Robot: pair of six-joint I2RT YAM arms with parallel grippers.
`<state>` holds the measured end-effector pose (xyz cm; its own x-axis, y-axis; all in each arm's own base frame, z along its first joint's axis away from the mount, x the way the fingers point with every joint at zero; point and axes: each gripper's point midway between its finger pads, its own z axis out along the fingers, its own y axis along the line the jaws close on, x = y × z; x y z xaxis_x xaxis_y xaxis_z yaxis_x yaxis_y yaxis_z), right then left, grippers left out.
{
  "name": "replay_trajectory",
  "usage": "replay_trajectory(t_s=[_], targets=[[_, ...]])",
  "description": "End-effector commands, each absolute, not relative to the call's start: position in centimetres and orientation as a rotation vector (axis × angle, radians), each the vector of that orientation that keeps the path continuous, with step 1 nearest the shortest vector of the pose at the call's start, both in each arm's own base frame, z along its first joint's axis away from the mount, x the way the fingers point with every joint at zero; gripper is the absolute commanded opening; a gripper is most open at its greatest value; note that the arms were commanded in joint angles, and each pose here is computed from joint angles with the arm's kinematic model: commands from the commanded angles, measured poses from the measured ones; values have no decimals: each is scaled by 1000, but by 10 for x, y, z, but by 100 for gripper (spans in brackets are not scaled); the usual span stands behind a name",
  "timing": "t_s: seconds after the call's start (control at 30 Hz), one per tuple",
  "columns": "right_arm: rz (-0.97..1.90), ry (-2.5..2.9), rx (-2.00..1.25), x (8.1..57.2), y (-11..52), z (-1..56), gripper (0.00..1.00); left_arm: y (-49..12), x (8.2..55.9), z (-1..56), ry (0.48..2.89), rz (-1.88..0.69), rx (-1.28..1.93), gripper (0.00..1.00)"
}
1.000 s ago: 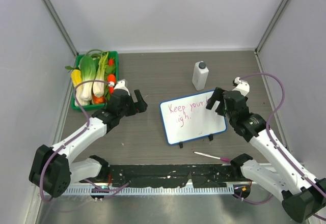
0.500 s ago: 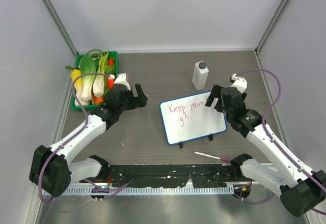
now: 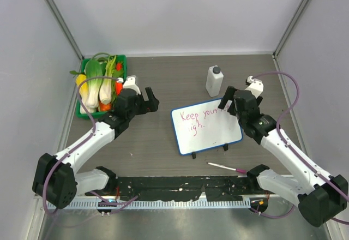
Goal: Write a sentence on the whiteboard
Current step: Reset both arms
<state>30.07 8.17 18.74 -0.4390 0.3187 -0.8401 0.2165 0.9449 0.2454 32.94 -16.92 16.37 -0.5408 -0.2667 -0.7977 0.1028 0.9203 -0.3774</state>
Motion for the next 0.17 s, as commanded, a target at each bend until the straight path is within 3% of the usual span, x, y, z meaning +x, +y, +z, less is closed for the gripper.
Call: replay_trajectory(t_s=[0.0,0.13], targets=[[150,1872,500,324,77,213,100,-174,344,202,1932,-515,-109,96],[101,1835,477,337,75,209,99,-173,342,213,1890,-507,-41,98]])
